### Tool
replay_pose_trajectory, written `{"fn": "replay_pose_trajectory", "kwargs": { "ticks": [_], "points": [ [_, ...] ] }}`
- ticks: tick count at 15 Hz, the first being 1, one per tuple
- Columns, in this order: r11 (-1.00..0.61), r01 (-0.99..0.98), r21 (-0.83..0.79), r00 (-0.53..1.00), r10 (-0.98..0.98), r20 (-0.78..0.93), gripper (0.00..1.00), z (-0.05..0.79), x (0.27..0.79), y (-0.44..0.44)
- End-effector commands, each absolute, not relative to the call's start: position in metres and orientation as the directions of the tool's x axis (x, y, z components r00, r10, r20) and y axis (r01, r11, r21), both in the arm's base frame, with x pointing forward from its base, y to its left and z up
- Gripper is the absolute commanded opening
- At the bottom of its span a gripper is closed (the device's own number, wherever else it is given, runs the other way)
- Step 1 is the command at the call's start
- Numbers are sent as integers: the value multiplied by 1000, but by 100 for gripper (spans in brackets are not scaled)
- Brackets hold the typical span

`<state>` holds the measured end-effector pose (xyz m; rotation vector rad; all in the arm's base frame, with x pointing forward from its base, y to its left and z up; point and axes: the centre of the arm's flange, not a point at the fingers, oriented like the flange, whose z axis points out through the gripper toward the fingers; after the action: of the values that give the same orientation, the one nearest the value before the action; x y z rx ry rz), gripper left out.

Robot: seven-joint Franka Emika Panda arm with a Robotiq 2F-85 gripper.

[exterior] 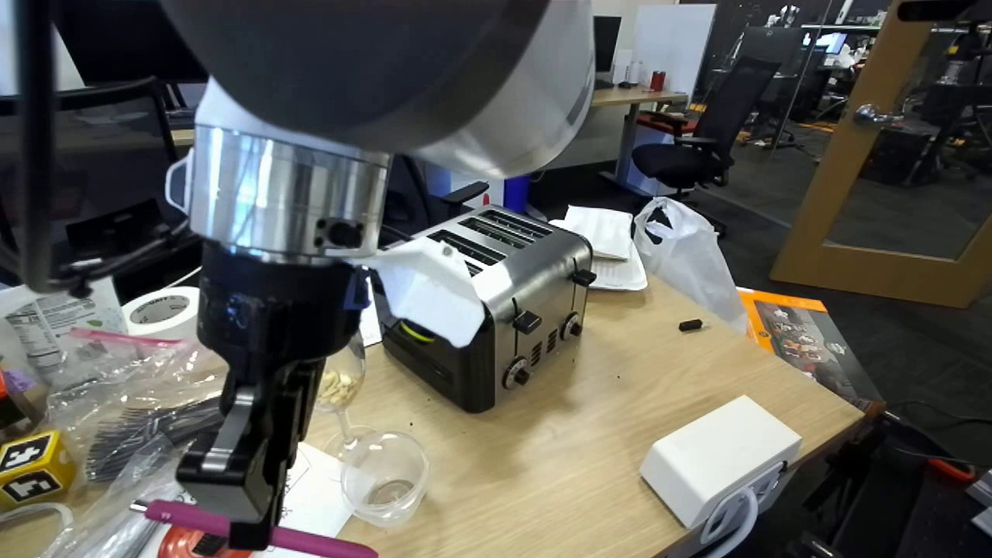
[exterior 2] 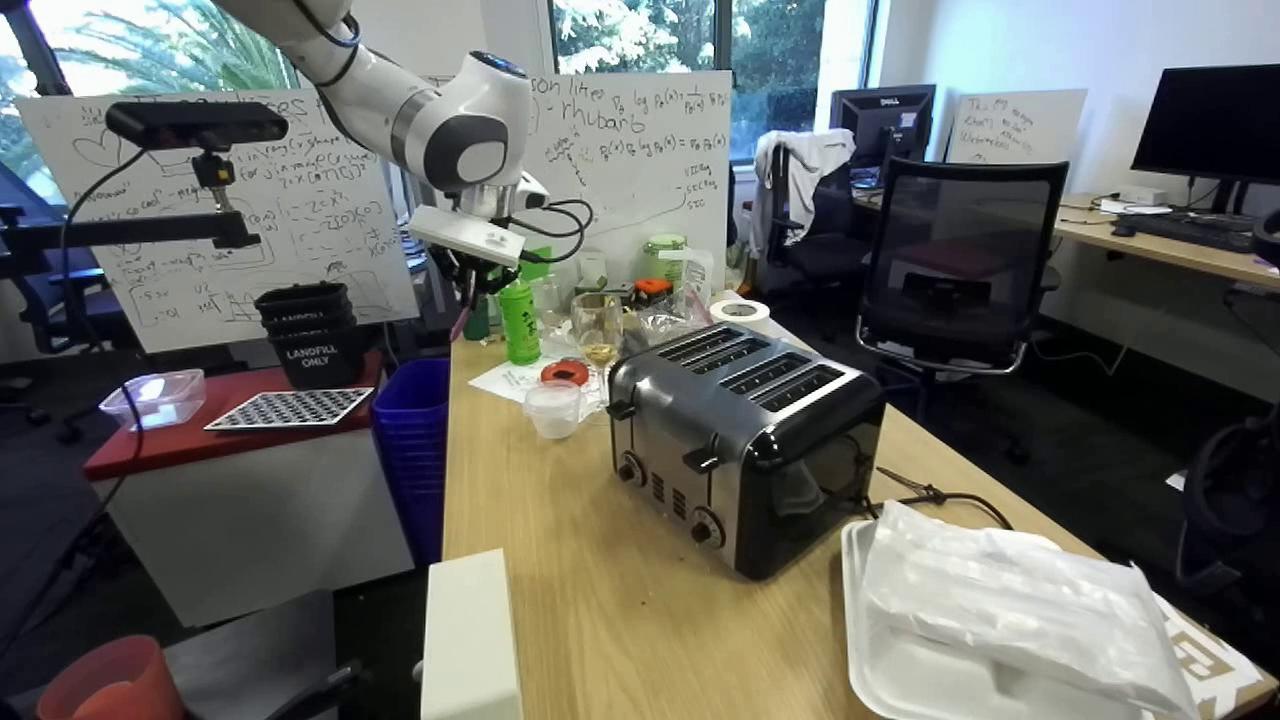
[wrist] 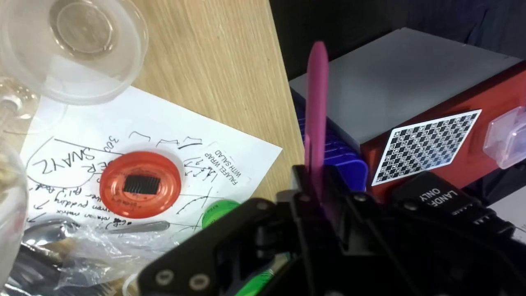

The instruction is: Move the purple pen to the left

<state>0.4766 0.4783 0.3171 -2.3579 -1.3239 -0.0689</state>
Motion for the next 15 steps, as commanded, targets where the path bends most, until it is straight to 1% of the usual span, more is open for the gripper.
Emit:
{"fn": "replay_pose_trajectory", "kwargs": {
  "ticks": [1, 6, 15],
  "points": [
    [-525, 772, -358, 618, 751, 233, 3, 306, 489, 486],
    [-599, 724, -342, 678, 711, 190, 3, 286, 492, 482],
    [-723, 651, -232, 755, 648, 100, 3, 253, 492, 492]
  ]
}}
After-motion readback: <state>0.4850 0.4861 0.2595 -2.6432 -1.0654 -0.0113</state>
